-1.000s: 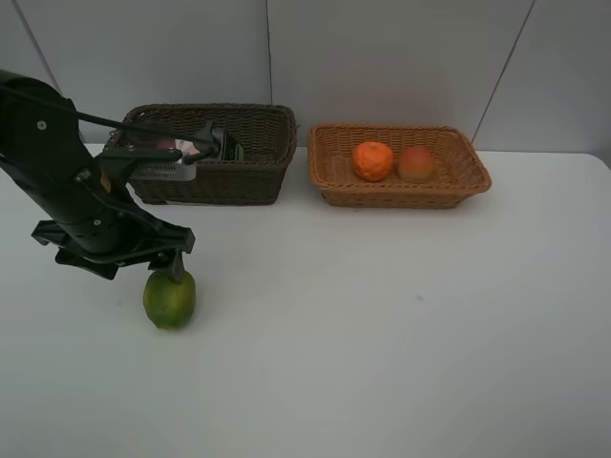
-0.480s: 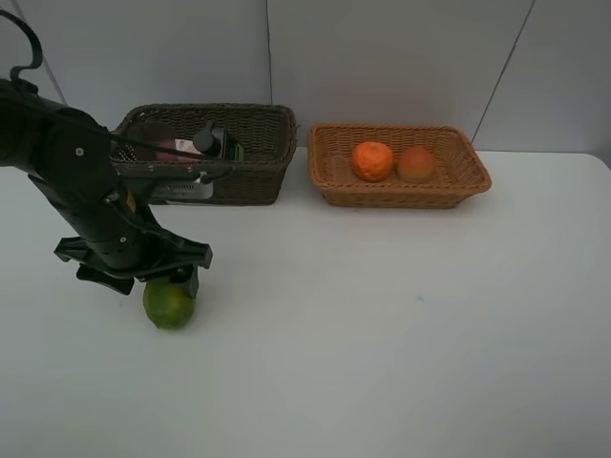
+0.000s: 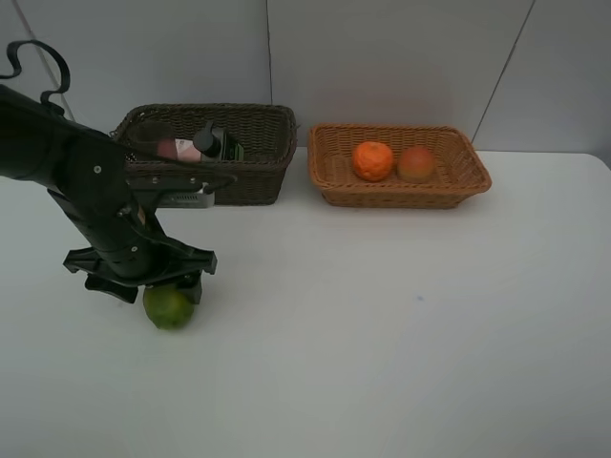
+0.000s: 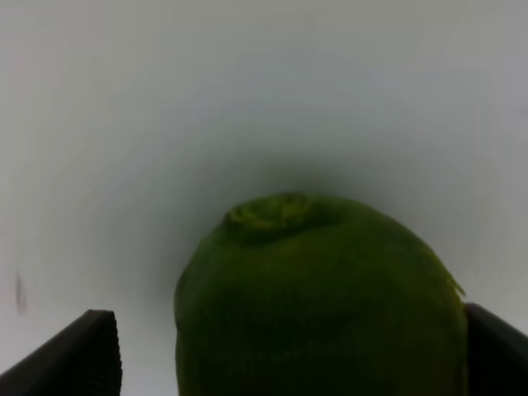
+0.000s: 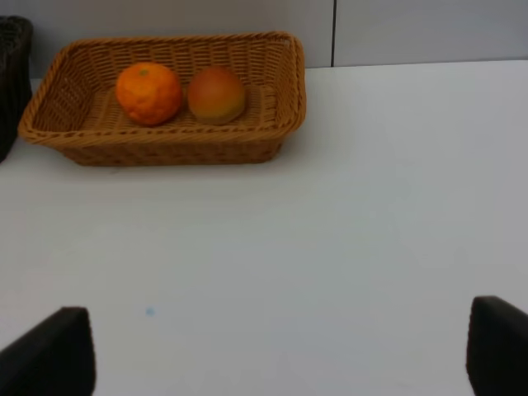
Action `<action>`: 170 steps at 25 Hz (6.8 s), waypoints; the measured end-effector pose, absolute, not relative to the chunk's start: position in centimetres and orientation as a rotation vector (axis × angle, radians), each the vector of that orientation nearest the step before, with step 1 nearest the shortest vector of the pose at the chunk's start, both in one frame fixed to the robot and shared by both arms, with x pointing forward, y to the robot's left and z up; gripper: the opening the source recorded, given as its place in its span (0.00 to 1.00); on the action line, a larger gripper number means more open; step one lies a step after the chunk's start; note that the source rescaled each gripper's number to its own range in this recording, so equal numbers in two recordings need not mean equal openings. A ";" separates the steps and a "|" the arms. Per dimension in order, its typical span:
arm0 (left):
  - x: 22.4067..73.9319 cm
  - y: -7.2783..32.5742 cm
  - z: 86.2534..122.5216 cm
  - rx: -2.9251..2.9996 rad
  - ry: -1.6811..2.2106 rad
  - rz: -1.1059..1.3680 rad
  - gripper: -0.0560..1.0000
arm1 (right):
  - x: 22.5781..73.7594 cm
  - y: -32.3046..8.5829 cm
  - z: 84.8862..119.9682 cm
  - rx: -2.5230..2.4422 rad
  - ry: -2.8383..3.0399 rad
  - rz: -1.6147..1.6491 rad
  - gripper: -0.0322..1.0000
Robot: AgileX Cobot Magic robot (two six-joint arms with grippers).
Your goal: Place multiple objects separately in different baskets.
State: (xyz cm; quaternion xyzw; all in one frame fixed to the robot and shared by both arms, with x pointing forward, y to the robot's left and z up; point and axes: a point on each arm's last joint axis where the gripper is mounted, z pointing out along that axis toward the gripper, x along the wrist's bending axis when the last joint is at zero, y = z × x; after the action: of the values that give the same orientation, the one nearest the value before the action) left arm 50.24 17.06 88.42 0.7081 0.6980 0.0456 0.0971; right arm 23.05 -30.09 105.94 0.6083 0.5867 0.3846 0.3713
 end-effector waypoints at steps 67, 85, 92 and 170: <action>61.5 -2.6 100.7 2.192 1.303 0.286 0.77 | 23.1 -30.1 105.9 1.560 1.504 0.986 0.96; 67.9 -2.5 92.5 1.979 1.136 0.489 0.77 | 23.1 -30.1 105.9 1.560 1.504 0.986 0.96; 68.0 -2.6 90.9 1.990 1.148 0.476 0.77 | 23.1 -30.1 105.9 1.560 1.504 0.986 0.96; 23.5 29.8 105.4 1.670 1.365 0.804 1.00 | 23.1 -30.1 105.9 1.560 1.504 0.986 0.96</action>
State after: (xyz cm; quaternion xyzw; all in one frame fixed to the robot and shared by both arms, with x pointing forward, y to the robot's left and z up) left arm 23.46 29.84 105.43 0.6625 0.5414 0.3190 0.4078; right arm 23.05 -30.09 105.94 0.6083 0.5867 0.3846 0.3713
